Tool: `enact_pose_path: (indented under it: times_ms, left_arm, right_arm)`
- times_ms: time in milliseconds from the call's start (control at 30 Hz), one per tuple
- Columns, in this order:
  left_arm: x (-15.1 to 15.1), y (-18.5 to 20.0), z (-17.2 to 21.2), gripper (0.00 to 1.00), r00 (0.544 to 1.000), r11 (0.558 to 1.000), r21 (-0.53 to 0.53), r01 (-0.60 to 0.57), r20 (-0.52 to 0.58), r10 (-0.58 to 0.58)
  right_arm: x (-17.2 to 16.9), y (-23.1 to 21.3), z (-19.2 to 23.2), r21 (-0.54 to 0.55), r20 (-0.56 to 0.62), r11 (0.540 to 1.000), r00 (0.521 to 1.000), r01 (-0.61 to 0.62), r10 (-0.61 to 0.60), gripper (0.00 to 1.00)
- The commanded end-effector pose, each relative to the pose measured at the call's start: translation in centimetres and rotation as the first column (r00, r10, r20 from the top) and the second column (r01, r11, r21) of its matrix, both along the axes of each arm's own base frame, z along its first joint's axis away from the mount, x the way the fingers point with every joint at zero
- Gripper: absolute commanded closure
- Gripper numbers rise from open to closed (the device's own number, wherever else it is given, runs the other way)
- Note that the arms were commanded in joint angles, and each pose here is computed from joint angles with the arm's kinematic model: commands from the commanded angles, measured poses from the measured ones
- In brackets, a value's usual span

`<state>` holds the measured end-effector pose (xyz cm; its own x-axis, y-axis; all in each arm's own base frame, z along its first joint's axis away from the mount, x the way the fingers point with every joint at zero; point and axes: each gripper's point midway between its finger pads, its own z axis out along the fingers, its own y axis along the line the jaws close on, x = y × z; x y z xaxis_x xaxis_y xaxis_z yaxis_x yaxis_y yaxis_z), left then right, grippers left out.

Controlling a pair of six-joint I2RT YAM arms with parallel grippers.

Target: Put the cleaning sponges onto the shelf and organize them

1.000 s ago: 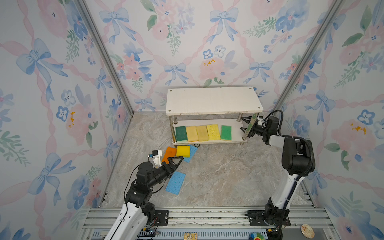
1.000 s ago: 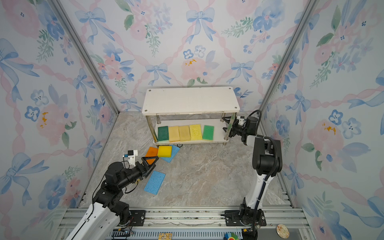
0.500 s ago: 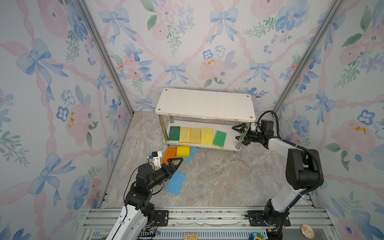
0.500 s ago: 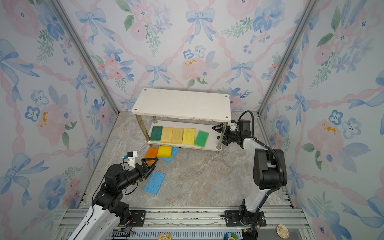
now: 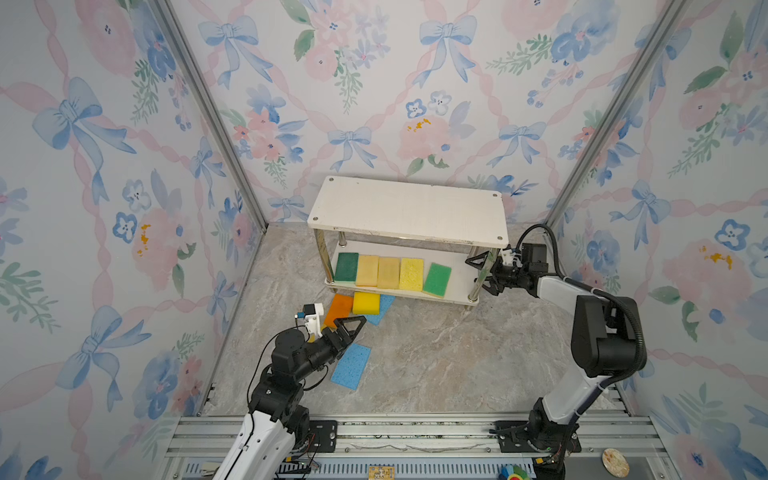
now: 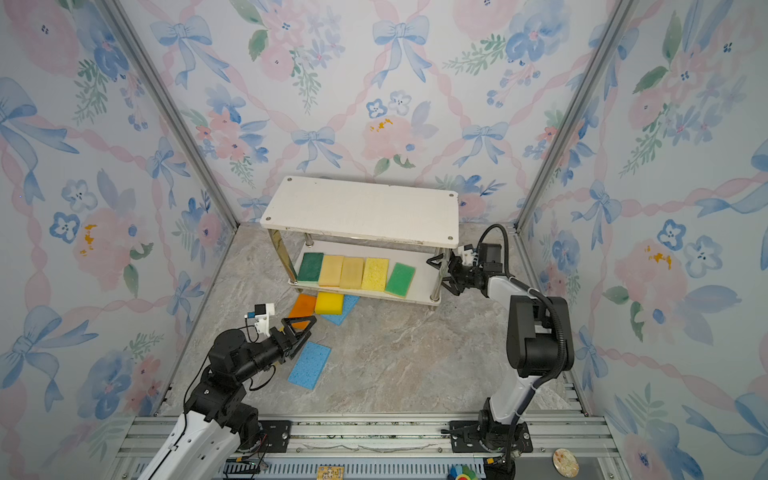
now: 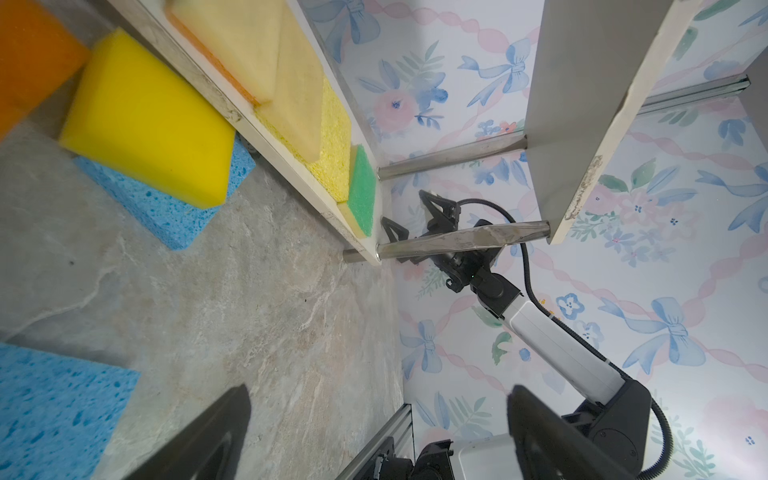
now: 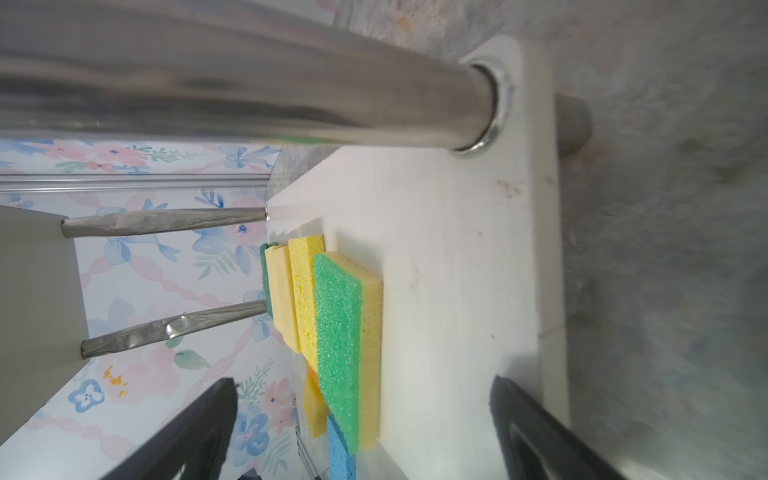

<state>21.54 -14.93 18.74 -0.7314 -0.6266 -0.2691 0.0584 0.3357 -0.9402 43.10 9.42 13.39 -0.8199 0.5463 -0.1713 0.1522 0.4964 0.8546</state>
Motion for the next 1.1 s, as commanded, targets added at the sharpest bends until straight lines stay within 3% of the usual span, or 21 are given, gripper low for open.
enact_pose_path:
  times_ms: [0, 233, 333, 467, 533, 667, 833, 967, 1067]
  left_arm:
    - [0.3, 0.1, 0.0, 0.02, 1.000, 1.000, 0.023, -0.003, 0.017, 0.002]
    - [0.7, 0.3, 0.2, 0.02, 0.999, 0.998, 0.059, -0.011, 0.048, 0.008]
    - [0.9, 0.7, -0.1, 0.02, 0.998, 0.994, 0.102, -0.029, 0.058, 0.023]
    - [1.9, 3.0, -0.7, 0.02, 0.991, 0.948, 0.291, -0.128, 0.073, 0.111]
    - [2.5, 4.4, -0.1, 0.02, 0.983, 0.907, 0.380, -0.182, 0.105, 0.153]
    - [3.4, 5.4, 1.4, 0.02, 0.976, 0.865, 0.455, -0.212, 0.146, 0.163]
    - [3.8, 6.0, 1.8, 0.02, 0.973, 0.835, 0.503, -0.223, 0.160, 0.164]
    - [4.8, 8.8, 0.8, 0.02, 0.960, 0.745, 0.606, -0.277, 0.151, 0.234]
    - [6.0, 12.5, 1.1, 0.02, 0.926, 0.664, 0.655, -0.361, 0.170, 0.336]
  right_arm:
    - [-2.7, -3.8, 1.9, -0.179, 0.016, 0.975, 0.991, 0.133, -0.132, 0.00]
    - [-15.2, -3.9, 1.3, -0.424, -0.073, 0.891, 0.975, 0.160, -0.210, 0.03]
    - [-19.4, -1.5, 2.7, -0.439, -0.006, 0.888, 0.988, 0.136, -0.155, 0.03]
    - [-22.5, 2.5, 3.6, -0.371, 0.096, 0.924, 0.994, 0.091, -0.059, 0.00]
    - [-22.7, 5.0, 3.7, -0.344, 0.155, 0.938, 0.988, 0.049, 0.005, 0.02]
    - [-21.1, 8.1, 3.7, -0.428, 0.189, 0.904, 0.977, -0.012, 0.102, 0.05]
    - [-16.6, 10.0, 5.0, -0.445, 0.311, 0.893, 0.947, 0.067, 0.084, 0.17]
    - [-13.4, 10.6, 5.9, -0.386, 0.384, 0.912, 0.923, 0.138, 0.023, 0.29]
    - [-12.0, 10.9, 5.6, -0.375, 0.374, 0.916, 0.927, 0.145, 0.006, 0.32]
